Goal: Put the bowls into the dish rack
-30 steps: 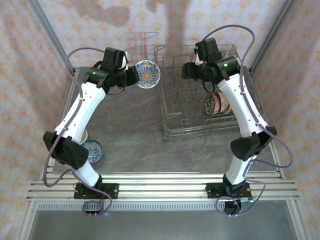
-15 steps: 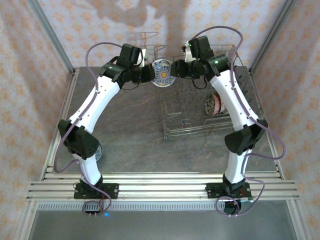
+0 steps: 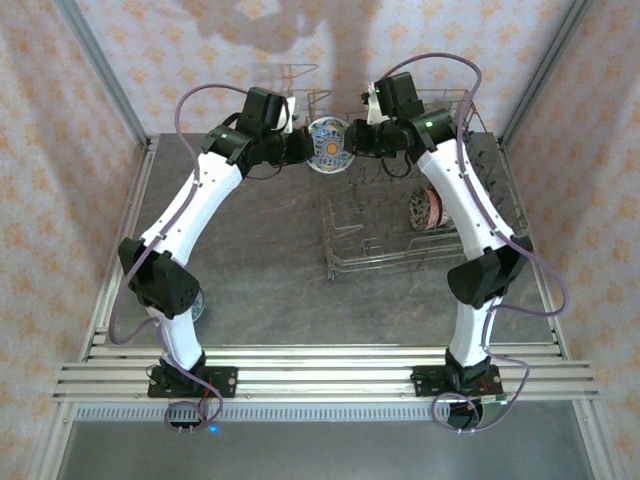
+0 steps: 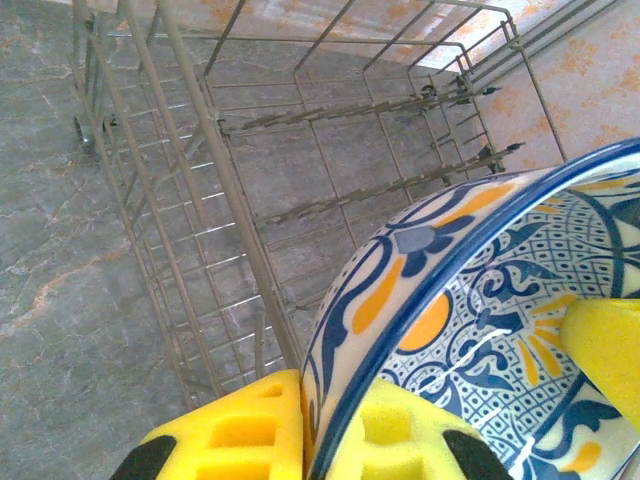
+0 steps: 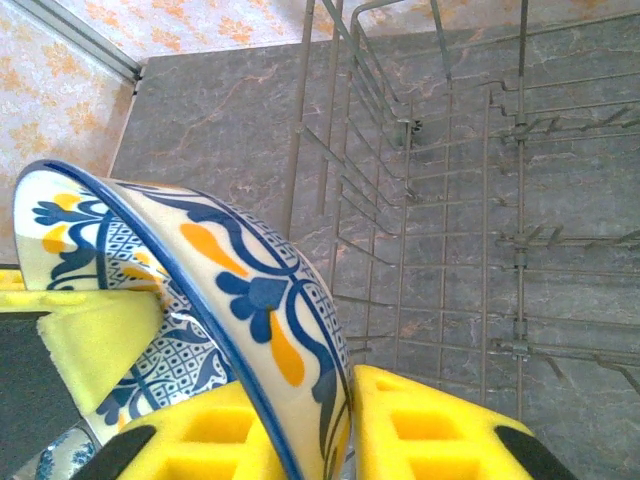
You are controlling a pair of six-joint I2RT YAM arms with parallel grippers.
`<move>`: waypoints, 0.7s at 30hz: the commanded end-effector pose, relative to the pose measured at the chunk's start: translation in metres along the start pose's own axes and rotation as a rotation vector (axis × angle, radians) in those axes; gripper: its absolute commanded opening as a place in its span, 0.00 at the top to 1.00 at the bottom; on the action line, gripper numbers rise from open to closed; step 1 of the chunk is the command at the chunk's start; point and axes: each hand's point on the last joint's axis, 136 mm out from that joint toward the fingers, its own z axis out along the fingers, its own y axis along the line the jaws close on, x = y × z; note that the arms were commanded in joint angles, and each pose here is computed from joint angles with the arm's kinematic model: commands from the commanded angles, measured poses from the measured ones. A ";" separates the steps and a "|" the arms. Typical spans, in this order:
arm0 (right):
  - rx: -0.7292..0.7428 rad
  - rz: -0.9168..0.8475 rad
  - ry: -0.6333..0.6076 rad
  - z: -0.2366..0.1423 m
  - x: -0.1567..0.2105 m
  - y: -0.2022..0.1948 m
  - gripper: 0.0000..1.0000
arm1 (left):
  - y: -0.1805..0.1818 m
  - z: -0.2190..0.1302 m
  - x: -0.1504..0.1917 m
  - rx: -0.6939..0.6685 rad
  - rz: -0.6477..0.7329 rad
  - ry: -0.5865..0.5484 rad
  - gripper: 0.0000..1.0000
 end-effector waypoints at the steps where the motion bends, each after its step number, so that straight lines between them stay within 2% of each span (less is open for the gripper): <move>1: -0.015 -0.005 -0.030 -0.012 -0.004 0.005 0.83 | -0.013 -0.007 -0.023 0.024 0.043 -0.079 1.00; 7: 0.011 0.015 -0.020 -0.010 0.000 -0.001 1.00 | -0.020 -0.005 -0.019 0.041 0.053 -0.059 1.00; 12: 0.104 0.057 -0.047 -0.015 -0.002 -0.017 1.00 | -0.026 -0.010 -0.017 0.056 0.066 -0.062 0.82; 16: 0.206 0.110 -0.096 -0.026 -0.005 -0.035 1.00 | -0.030 -0.021 -0.021 0.065 0.082 -0.087 0.62; 21: 0.282 0.155 -0.135 -0.034 -0.005 -0.052 1.00 | -0.031 -0.034 -0.027 0.056 0.109 -0.122 0.45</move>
